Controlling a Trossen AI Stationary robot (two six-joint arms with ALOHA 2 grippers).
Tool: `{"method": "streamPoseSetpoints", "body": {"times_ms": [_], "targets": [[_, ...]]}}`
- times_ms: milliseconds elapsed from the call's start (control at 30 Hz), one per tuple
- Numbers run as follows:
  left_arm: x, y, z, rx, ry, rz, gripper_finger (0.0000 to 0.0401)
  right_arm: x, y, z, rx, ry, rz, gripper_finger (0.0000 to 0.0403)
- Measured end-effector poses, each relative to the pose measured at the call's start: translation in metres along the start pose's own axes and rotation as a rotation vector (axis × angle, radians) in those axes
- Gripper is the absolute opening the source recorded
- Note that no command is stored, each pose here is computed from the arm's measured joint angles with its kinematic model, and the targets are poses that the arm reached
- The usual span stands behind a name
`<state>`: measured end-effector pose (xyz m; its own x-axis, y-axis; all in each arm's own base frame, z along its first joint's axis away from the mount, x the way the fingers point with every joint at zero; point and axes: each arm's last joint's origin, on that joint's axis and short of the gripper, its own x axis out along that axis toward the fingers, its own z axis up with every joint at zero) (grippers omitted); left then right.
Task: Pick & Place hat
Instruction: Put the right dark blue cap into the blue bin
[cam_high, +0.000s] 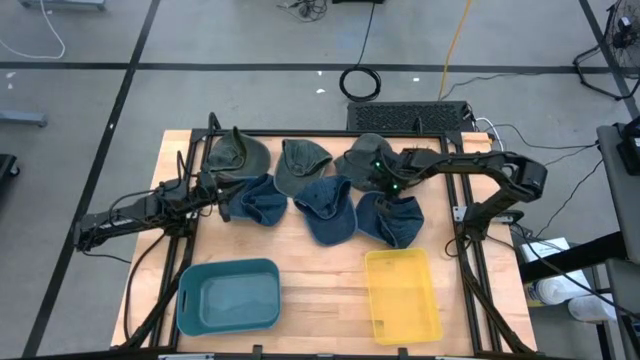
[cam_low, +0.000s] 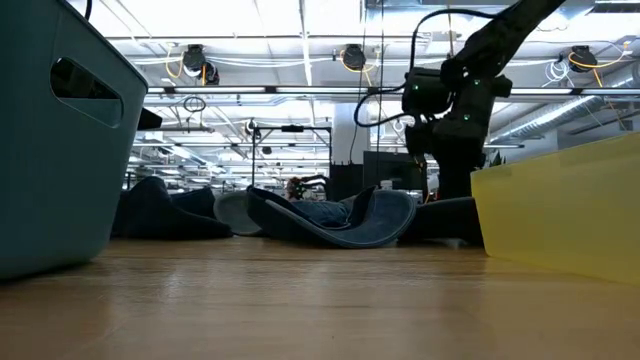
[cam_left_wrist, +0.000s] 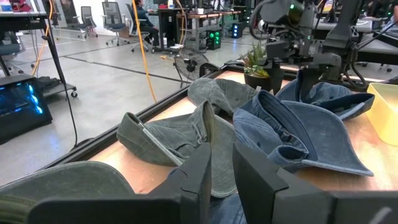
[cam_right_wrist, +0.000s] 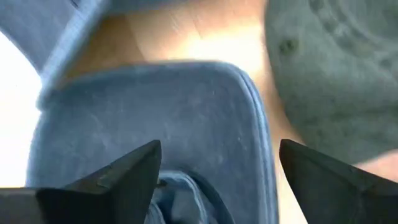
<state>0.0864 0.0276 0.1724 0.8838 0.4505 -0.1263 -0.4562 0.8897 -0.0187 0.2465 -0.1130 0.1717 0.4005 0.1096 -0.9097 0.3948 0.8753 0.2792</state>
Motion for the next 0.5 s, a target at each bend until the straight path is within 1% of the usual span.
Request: {"method": "streamPoseSetpoints", "body": {"times_ms": [67, 167, 500], "targets": [[0.0000, 0.0000, 0.0000, 0.000, 0.000, 0.000, 0.0074, -0.0001, 0.0007, 0.0017, 0.003, -0.016, 0.014, 0.0310], [0.0000, 0.0000, 0.0000, 0.000, 0.000, -0.001, 0.0074, 0.0001, 0.0006, 0.0004, 0.008, -0.001, 0.014, 0.0284], [0.0000, 0.0000, 0.0000, 0.000, 0.000, 0.000, 0.0074, 0.0000, 0.0005, -0.0013, 0.013, 0.015, 0.012, 0.0150]]}}
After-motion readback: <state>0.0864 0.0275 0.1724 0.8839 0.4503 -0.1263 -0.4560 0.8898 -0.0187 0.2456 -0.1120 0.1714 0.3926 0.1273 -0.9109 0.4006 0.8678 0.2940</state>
